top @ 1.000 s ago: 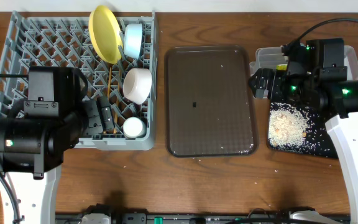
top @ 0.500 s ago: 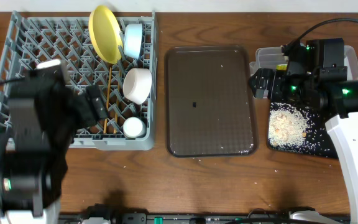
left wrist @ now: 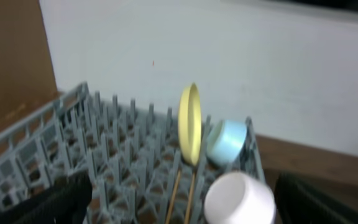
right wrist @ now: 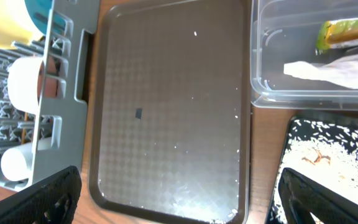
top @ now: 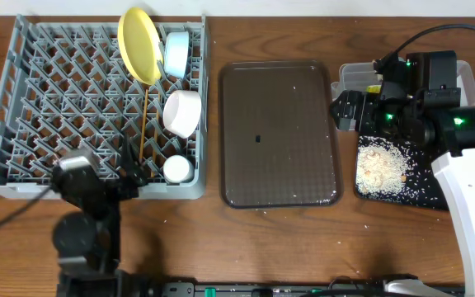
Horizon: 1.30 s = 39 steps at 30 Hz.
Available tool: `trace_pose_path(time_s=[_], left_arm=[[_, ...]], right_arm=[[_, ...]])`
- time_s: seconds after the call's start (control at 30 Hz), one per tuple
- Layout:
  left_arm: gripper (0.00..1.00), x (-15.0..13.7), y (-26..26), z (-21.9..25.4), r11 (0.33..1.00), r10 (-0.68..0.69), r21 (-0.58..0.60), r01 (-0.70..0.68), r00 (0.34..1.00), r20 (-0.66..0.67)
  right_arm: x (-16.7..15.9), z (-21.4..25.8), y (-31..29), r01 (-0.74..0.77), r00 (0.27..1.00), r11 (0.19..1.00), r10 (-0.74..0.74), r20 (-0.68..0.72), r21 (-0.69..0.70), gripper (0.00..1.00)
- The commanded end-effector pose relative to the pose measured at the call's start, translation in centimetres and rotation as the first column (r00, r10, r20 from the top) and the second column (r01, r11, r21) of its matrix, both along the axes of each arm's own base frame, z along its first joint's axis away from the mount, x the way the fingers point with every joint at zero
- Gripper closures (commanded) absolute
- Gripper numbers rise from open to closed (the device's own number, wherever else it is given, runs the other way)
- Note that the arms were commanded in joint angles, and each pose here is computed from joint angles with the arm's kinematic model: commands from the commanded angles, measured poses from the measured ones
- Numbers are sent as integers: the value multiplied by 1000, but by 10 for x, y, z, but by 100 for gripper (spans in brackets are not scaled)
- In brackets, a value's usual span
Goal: Sort waste into correct bins and load items into the dishwasher
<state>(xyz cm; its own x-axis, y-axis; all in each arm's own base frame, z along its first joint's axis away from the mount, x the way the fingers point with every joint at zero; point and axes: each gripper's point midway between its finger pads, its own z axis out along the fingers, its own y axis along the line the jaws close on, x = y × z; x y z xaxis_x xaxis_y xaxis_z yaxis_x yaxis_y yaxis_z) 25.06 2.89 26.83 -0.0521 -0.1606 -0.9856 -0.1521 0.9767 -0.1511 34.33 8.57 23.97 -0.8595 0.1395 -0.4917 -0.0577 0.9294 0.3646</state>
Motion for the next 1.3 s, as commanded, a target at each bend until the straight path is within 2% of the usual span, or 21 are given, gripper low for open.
trace_pose_path(time_s=[0.0, 0.17, 0.4, 0.57, 0.8, 1.27], left_arm=[[6, -4, 3, -26, 1000, 16, 23, -16, 999, 37], [6, -5, 3, -60, 1000, 15, 25, -17, 996, 83], [6, -6, 6, -85, 999, 30, 25, -32, 996, 79], [5, -7, 7, -102, 999, 37, 23, -37, 998, 41], [6, -10, 7, -131, 999, 38, 20, -37, 996, -81], [6, -10, 7, -131, 999, 37, 20, -36, 996, -82]], right_arm=[[1, 1, -2, -2, 1000, 1000, 2, 5, -7, 1], [1, 1, -2, -2, 1000, 1000, 2, 5, -7, 1], [1, 1, -2, -2, 1000, 1000, 2, 5, -7, 1], [1, 1, -2, -2, 1000, 1000, 2, 5, -7, 1], [1, 1, -2, -2, 1000, 1000, 2, 5, -7, 1], [1, 1, -2, -2, 1000, 1000, 2, 5, -7, 1]])
